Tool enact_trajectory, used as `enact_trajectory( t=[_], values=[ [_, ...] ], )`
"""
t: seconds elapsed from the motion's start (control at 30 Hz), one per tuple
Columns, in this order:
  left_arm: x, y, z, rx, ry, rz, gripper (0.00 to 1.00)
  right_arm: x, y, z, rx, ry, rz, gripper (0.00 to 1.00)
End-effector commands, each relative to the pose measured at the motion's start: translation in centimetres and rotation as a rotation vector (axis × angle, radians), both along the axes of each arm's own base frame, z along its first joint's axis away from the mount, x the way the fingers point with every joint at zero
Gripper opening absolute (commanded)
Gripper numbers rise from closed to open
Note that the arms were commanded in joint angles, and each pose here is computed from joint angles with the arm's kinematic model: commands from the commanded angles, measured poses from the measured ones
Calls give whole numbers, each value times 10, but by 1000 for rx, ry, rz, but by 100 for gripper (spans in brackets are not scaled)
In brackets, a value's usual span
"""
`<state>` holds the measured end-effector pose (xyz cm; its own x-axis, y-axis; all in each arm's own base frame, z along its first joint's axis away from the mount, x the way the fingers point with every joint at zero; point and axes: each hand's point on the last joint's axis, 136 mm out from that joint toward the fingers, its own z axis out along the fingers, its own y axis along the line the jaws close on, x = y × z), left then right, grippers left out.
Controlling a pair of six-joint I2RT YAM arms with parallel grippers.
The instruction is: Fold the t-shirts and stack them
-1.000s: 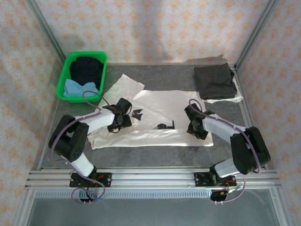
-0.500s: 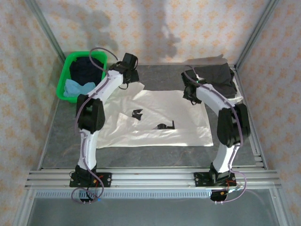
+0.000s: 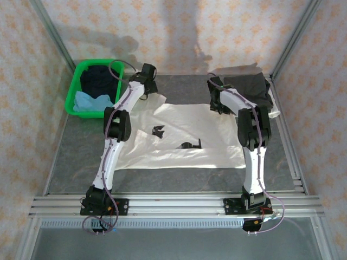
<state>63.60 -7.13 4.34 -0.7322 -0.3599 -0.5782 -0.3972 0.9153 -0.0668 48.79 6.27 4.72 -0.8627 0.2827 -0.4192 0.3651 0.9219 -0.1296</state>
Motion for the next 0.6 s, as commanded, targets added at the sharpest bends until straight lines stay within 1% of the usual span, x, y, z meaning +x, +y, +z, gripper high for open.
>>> enact_trajectory(
  t=[0.0,0.07,0.2,0.3,0.37,0.4,0.5,0.57],
  values=[
    [12,20,-2,-13,-46,70,80,-1,-12,-4,-54,38,-5,54],
    [15,26,-6,-23,-55,95,79,-2,-11,-8,-47,45,-3,54],
    [19,28,-24,-75,-53,124,73,-5,-12,-12,-46,52,-9,54],
    [21,27,-27,-110,-49,131,60,-6,-14,-12,-53,56,-13,54],
    [21,24,-29,-137,-43,134,43,-6,-13,-11,-49,56,-17,54],
    [20,23,-29,-146,-39,132,37,-6,-13,-11,-44,56,-18,54],
    [18,22,-18,-148,-36,115,14,-5,-9,-13,-24,56,-17,54],
    [17,24,-2,-140,-43,104,4,-3,-5,-14,-2,57,-10,53]
  ],
)
